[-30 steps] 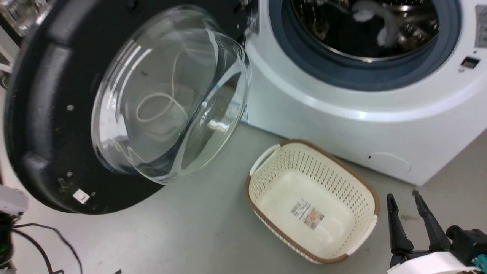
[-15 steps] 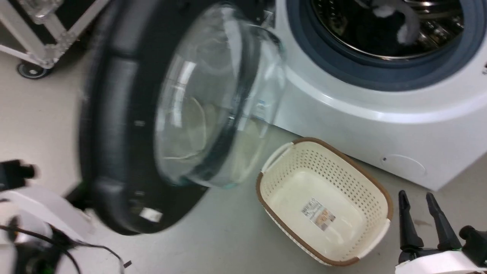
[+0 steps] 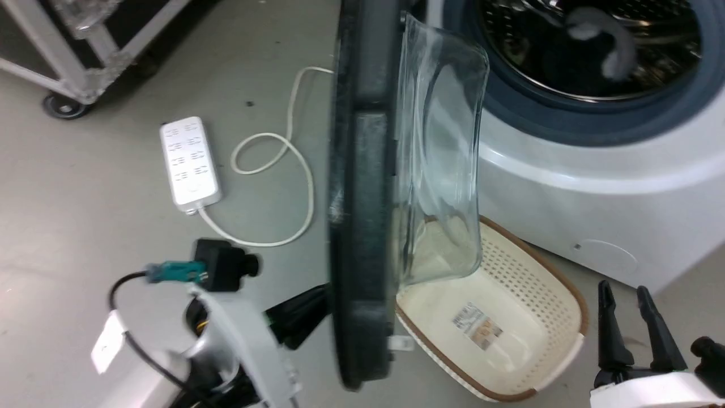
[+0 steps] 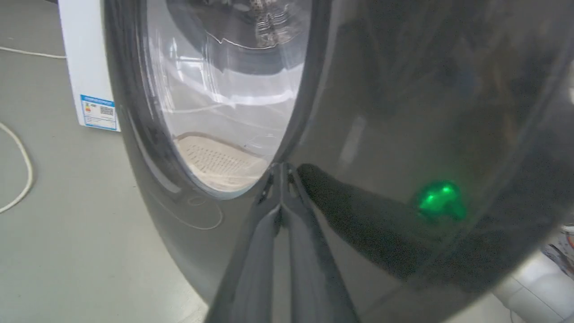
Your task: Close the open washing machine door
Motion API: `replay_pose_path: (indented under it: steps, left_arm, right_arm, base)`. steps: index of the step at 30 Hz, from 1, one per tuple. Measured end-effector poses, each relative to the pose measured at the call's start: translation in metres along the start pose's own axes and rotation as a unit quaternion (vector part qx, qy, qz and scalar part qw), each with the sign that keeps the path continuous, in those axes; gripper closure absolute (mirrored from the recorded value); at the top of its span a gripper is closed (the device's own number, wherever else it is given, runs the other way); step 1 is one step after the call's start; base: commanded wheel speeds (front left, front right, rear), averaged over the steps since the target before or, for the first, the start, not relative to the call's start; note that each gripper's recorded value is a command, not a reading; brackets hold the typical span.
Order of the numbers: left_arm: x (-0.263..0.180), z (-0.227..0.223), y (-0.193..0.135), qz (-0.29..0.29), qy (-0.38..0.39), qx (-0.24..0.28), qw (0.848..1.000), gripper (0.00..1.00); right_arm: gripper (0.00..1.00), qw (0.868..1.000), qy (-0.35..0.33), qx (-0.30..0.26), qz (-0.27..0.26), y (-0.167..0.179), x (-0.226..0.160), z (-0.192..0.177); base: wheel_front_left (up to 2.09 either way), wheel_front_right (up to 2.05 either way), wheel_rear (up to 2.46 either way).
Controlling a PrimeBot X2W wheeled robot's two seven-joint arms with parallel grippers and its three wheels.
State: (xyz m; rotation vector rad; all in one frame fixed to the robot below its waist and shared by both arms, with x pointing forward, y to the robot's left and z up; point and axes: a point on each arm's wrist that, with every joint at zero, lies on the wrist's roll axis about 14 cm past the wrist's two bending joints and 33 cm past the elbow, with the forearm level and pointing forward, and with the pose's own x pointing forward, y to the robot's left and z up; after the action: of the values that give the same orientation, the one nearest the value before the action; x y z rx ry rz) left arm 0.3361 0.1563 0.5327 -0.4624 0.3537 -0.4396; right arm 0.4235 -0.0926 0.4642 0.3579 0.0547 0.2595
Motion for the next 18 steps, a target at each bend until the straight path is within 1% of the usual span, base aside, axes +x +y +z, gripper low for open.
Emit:
replay_pose_path:
  steps: [4, 8, 12, 18]
  left_arm:
    - [0.033, -0.001, -0.023, -0.057, 0.012, 0.022, 0.998, 1.0]
    - [0.069, -0.001, -0.044, -0.104, 0.023, 0.047, 0.993, 1.0]
    - [0.104, -0.005, -0.072, -0.159, 0.037, 0.068, 0.984, 1.0]
    - [0.148, -0.011, -0.126, -0.243, 0.039, 0.084, 0.966, 1.0]
  right_arm:
    - [0.0, 0.999, -0.013, 0.007, -0.03, -0.019, -0.007, 0.007]
    - [0.0, 0.997, -0.021, 0.008, -0.072, -0.045, -0.021, 0.013]
    - [0.0, 0.992, -0.035, 0.012, -0.117, -0.073, -0.039, 0.023]
    - [0.0, 0.98, -0.057, 0.012, -0.188, -0.112, -0.075, 0.038]
  base:
    - [0.0, 0.0, 0.0]
    - [0.0, 0.0, 0.0]
    - [0.0, 0.0, 0.0]
    - [0.0, 0.0, 0.0]
